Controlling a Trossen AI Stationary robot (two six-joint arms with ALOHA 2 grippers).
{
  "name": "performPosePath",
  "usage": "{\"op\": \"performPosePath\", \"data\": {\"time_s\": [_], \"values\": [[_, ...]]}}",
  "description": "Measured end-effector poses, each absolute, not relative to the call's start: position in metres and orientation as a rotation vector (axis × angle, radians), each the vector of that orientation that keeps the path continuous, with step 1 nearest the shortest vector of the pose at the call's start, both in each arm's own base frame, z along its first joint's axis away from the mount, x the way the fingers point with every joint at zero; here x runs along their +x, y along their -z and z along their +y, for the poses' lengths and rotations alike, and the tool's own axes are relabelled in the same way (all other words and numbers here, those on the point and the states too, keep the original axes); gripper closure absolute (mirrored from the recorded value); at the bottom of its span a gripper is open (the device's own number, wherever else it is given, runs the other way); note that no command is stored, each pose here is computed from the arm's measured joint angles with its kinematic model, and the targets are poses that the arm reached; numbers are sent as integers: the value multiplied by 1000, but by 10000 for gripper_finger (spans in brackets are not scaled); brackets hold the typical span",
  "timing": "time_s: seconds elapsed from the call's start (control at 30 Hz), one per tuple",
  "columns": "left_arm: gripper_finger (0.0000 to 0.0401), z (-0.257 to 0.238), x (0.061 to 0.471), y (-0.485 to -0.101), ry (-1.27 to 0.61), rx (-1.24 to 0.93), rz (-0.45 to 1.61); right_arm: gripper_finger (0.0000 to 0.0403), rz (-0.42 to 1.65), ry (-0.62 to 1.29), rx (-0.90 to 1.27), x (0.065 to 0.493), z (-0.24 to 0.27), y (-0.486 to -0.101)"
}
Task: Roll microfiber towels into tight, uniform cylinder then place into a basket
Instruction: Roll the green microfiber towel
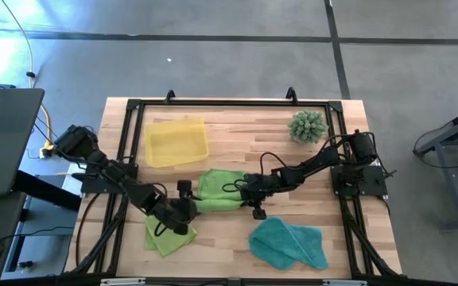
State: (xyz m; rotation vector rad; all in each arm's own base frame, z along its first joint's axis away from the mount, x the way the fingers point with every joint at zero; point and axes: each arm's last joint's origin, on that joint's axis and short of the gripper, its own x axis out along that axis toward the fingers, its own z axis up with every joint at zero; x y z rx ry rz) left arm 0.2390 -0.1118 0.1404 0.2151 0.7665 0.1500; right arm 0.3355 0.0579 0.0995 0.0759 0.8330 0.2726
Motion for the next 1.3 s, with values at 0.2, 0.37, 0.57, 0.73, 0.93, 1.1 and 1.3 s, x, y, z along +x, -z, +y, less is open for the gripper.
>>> {"op": "performPosePath", "data": {"time_s": [0.2,0.37,0.57,0.73,0.93,1.1,1.3], "values": [[188,-114,243,-125,-129,223,807,398,831,-274,72,336,58,-100],[188,-113,245,-108,-156,252,860,398,830,-275,71,336,58,-100],[188,-103,251,-98,-231,181,878,398,829,-275,71,336,58,-100],[217,-96,254,-97,-254,50,901,398,828,-275,71,336,58,-100],[308,-88,258,-97,-235,-64,935,398,832,-265,94,336,58,-100],[368,-82,261,-103,-135,-240,971,398,841,-279,161,336,59,-100],[389,-71,263,-116,13,-511,1014,398,860,-389,335,337,59,-102]]}}
